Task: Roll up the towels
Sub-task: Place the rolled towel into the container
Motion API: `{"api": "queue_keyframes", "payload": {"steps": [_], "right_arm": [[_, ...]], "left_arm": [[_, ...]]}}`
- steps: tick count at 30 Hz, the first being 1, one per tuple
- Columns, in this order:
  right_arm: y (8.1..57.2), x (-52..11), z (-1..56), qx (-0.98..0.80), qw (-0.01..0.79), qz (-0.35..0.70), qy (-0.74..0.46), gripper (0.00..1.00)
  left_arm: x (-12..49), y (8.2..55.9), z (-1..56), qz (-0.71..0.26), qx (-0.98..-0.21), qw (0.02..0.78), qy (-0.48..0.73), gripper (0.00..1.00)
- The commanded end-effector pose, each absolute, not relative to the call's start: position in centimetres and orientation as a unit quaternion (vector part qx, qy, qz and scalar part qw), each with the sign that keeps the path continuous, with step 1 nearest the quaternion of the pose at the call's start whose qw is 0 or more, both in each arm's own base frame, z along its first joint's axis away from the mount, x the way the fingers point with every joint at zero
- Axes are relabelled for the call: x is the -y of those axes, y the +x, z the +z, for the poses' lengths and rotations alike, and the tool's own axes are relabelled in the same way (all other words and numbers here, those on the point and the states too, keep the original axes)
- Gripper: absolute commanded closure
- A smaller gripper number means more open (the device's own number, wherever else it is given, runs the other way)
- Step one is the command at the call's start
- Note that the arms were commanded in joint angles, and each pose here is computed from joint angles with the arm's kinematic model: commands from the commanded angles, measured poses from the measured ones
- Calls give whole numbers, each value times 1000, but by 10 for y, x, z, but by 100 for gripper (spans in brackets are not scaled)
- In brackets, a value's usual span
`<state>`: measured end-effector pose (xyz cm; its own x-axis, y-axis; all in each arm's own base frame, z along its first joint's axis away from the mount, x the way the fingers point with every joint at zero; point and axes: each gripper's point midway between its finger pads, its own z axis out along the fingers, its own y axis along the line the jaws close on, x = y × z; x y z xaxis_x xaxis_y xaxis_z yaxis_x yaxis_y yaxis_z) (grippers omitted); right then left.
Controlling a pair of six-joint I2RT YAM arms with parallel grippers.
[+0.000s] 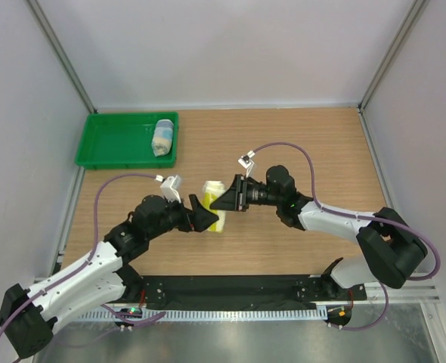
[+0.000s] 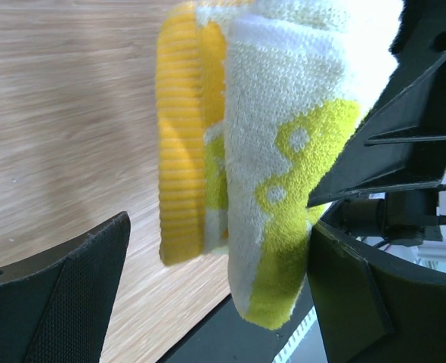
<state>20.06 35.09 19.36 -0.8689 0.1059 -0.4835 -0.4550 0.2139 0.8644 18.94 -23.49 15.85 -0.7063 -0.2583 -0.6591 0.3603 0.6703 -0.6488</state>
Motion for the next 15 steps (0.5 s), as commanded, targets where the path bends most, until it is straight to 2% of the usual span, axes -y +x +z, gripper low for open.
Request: {"api": "queue_keyframes", "payload": {"steps": [1, 4, 7, 10, 14, 15], "right_arm": [[184, -358, 250, -680, 219, 681, -159, 77], [177, -361, 260, -656, 193, 711, -166, 77], [172, -361, 269, -636, 179, 733, -165, 77], [171, -361, 274, -623, 168, 748, -156, 76], [172, -362, 275, -622, 167, 750, -152, 76], [174, -363, 269, -632, 169, 741, -151, 76]], "left_arm": [[239, 189, 171, -428, -809, 401, 46, 8], [239, 187, 180, -442, -797, 409, 47, 9], [236, 187, 185, -442, -794, 416, 44, 20], [233, 185, 184, -436, -798, 414, 44, 35], [228, 183, 182, -429, -802, 413, 40, 72], [225, 185, 183, -421, -805, 417, 35, 76]]}}
